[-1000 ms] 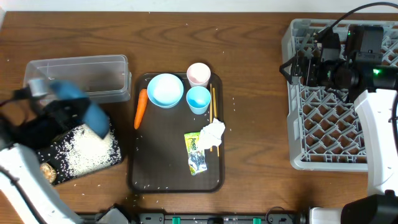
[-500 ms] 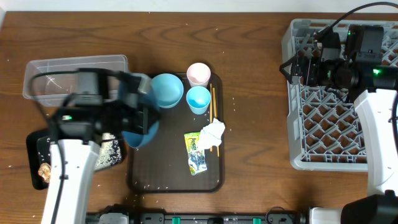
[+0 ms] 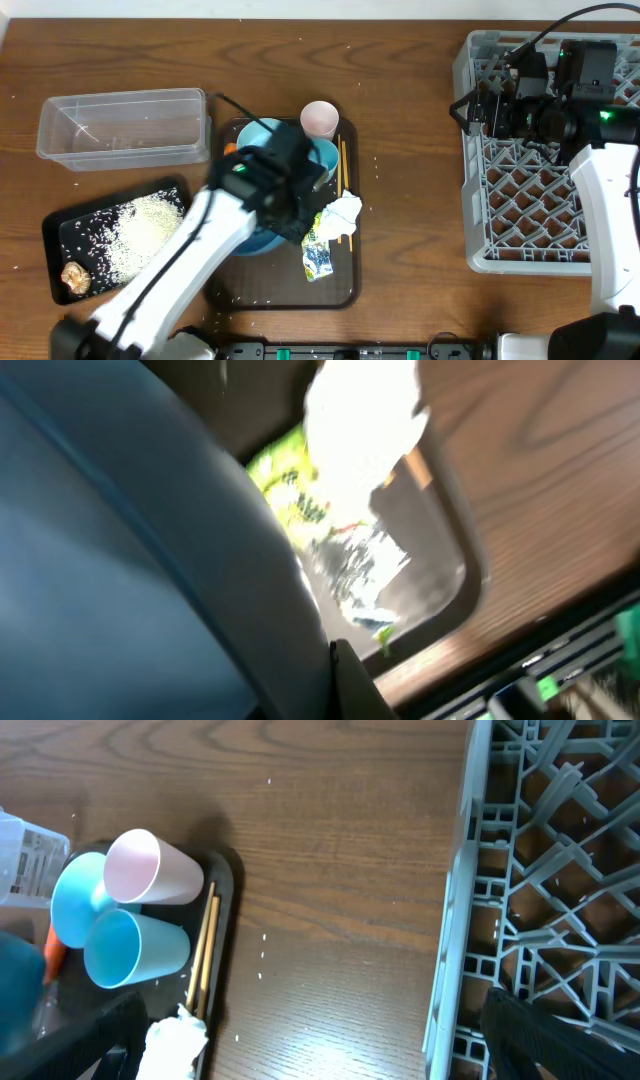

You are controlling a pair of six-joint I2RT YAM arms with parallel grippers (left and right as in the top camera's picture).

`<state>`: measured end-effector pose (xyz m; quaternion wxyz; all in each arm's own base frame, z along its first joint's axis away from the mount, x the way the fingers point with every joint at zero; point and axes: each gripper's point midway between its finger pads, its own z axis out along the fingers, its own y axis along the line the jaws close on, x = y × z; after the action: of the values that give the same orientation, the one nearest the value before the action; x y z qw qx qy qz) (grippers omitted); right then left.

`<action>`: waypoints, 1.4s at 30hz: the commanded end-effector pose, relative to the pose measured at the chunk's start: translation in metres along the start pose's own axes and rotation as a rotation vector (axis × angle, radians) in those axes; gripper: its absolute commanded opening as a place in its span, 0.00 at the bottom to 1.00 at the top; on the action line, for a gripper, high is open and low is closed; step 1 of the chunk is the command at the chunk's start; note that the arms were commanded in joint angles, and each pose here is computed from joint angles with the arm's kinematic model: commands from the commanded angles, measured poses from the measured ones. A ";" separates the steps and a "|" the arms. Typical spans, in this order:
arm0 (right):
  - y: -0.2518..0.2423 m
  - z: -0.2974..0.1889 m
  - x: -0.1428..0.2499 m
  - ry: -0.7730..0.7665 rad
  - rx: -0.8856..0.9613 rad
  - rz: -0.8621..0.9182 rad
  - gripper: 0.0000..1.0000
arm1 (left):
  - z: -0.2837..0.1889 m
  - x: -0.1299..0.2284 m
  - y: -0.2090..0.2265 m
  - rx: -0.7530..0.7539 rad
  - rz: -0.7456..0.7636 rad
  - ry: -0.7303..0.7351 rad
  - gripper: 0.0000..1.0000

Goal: Sort waste into correct bins and load items into the dishwasher rack
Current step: 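Carry the empty plate right back over the brown tray, then lower the plate onto the brown tray and open the left gripper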

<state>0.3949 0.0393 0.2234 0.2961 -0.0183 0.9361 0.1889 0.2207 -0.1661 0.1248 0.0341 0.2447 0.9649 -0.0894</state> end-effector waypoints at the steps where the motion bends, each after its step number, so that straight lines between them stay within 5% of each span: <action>1: 0.006 -0.003 -0.005 -0.011 -0.012 -0.005 0.99 | 0.015 0.009 0.019 -0.128 -0.081 0.083 0.06; 28: 0.005 -0.003 -0.004 -0.008 -0.008 -0.004 0.99 | 0.034 0.018 -0.024 -0.008 -0.064 0.170 0.07; 42: 0.004 -0.003 -0.003 -0.005 -0.005 -0.002 0.99 | 0.033 0.020 -0.024 -0.010 -0.065 0.175 0.55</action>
<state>0.3939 0.0393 0.2227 0.2937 -0.0177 0.9369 0.1889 0.1939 -0.1849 0.0935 -0.0492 0.2245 0.9712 -0.0631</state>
